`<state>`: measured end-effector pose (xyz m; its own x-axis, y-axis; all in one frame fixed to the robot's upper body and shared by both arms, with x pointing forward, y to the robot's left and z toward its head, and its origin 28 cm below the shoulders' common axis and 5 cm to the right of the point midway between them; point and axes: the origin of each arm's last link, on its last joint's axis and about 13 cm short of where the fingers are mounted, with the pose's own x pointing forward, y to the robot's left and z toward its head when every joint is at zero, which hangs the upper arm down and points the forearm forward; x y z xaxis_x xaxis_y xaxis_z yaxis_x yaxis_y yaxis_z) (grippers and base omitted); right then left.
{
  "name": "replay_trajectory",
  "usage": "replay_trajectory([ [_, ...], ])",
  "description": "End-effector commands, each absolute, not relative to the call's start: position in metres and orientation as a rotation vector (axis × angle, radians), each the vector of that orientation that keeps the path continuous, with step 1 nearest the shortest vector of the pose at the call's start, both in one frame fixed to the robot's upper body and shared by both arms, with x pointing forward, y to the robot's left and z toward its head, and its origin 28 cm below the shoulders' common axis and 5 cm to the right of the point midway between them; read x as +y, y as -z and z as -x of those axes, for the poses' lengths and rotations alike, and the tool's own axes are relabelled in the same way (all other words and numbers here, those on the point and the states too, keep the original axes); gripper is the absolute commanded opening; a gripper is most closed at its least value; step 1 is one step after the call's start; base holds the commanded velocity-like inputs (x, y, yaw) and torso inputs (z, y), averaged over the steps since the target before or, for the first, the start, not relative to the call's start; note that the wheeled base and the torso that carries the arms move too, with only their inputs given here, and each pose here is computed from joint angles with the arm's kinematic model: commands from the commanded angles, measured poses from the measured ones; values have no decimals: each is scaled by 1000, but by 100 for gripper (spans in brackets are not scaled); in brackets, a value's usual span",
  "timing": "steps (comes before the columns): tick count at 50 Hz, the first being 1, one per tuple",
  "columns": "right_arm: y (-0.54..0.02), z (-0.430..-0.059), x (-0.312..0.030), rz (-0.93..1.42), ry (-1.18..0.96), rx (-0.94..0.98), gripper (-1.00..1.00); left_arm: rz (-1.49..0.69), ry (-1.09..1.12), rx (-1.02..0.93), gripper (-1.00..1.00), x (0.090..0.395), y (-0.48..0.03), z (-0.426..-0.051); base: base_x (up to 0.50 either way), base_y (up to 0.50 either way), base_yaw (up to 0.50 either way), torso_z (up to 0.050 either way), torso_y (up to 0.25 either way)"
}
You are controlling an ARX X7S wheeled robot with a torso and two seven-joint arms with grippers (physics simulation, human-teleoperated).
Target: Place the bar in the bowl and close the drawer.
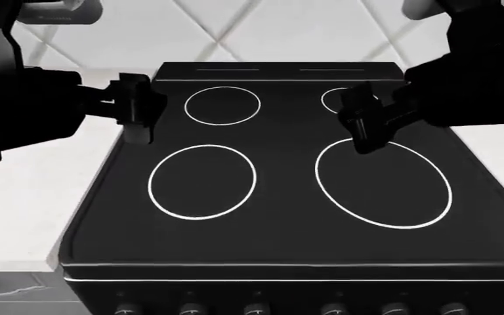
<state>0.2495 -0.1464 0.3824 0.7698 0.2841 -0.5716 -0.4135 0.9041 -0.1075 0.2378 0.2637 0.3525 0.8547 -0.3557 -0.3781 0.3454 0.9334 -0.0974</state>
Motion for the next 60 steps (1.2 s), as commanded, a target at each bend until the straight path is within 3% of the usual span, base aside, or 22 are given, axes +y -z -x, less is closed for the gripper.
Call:
replay_trajectory([
  [1, -377, -253, -146, 223, -385, 603, 100, 26, 371, 408, 100, 263, -350, -239, 434, 0, 0, 0, 10],
  [17, -372, -258, -147, 233, -313, 582, 100, 19, 364, 414, 100, 263, -348, -240, 30, 0, -7, 0, 1],
  [60, -361, -243, -151, 266, -334, 577, 100, 29, 393, 415, 100, 262, -346, -237, 0, 0, -500, 0, 0],
])
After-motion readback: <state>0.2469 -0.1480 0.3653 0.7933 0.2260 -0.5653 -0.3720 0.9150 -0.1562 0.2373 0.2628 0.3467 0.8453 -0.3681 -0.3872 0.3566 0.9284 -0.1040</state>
